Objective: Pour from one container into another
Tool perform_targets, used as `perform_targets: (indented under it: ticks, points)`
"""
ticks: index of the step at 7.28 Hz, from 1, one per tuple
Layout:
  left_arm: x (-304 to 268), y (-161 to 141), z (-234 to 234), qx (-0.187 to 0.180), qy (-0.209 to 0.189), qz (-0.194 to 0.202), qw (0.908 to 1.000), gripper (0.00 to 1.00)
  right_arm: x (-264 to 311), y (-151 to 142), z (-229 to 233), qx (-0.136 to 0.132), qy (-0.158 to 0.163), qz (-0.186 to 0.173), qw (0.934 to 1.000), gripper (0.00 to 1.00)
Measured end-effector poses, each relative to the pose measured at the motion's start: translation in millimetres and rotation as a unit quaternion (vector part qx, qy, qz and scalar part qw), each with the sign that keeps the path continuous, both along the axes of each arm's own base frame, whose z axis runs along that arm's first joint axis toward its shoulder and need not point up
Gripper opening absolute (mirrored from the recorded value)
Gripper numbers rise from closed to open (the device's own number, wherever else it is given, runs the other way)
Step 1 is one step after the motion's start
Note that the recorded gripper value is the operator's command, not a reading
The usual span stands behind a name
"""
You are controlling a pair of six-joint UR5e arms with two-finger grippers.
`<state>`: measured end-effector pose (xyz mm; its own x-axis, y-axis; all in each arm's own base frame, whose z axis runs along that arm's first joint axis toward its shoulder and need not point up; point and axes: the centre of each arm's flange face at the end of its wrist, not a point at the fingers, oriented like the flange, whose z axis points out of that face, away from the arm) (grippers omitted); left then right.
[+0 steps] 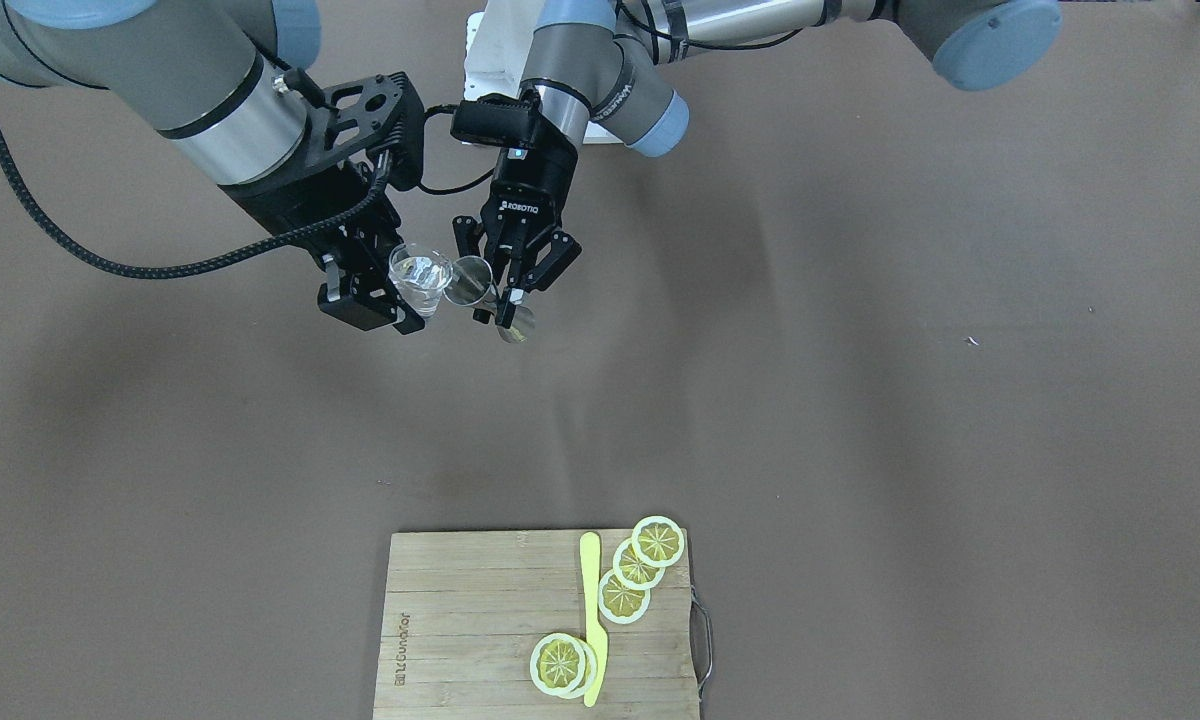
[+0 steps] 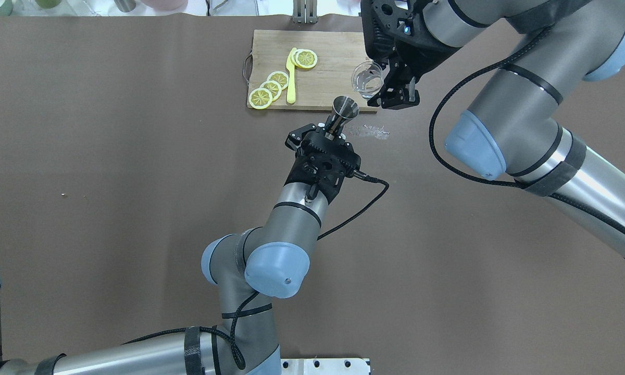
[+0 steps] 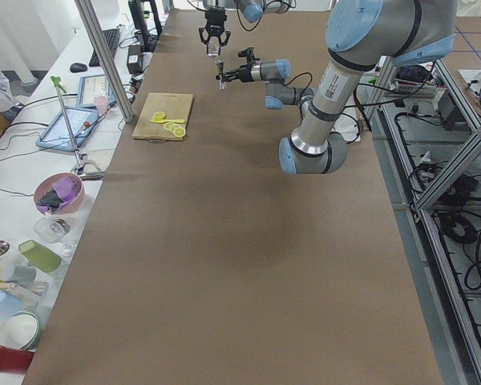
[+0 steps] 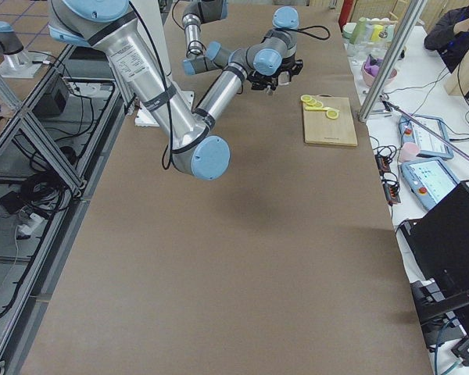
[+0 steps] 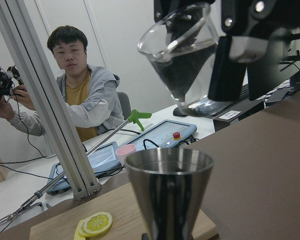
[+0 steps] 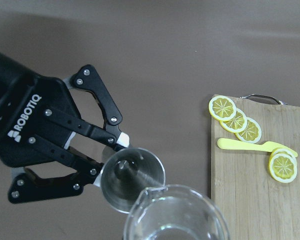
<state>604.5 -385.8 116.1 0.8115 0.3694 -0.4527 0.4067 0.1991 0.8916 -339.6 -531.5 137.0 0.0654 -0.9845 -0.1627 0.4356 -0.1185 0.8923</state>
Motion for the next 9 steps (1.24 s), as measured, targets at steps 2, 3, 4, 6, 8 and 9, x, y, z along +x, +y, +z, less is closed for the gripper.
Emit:
perform_targets:
  ticks: [2, 3, 4, 6, 8, 9]
  points:
    - [-0.4, 0.1, 0.0, 0.0, 0.001, 0.0, 1.0, 0.0, -2.5, 12.7, -2.6, 0.005, 0.008, -0.01, 0.9999, 0.0]
    - [-0.4, 0.1, 0.0, 0.0, 0.001, 0.0, 1.0, 0.0, -2.1, 15.5, -1.4, 0.009, 0.013, -0.015, 0.9998, 0.0]
    - [-0.4, 0.1, 0.2, 0.001, 0.001, 0.0, 1.0, 0.0, -2.0, 16.3, 1.6, 0.008, 0.019, -0.018, 0.9996, 0.0]
    - [-0.4, 0.1, 1.0, 0.002, 0.002, 0.0, 1.0, 0.0, 0.2, 13.0, 9.9, 0.004, 0.04, -0.029, 0.9987, 0.0]
    - [-0.2, 0.0, 1.7, 0.003, 0.001, 0.0, 1.0, 0.0, 3.3, 8.1, 12.7, -0.001, 0.055, -0.036, 0.9979, 0.0]
    - [-0.2, 0.0, 1.8, 0.003, 0.001, 0.0, 1.0, 0.0, 4.1, 5.1, 11.7, -0.006, 0.059, -0.036, 0.9976, 0.0]
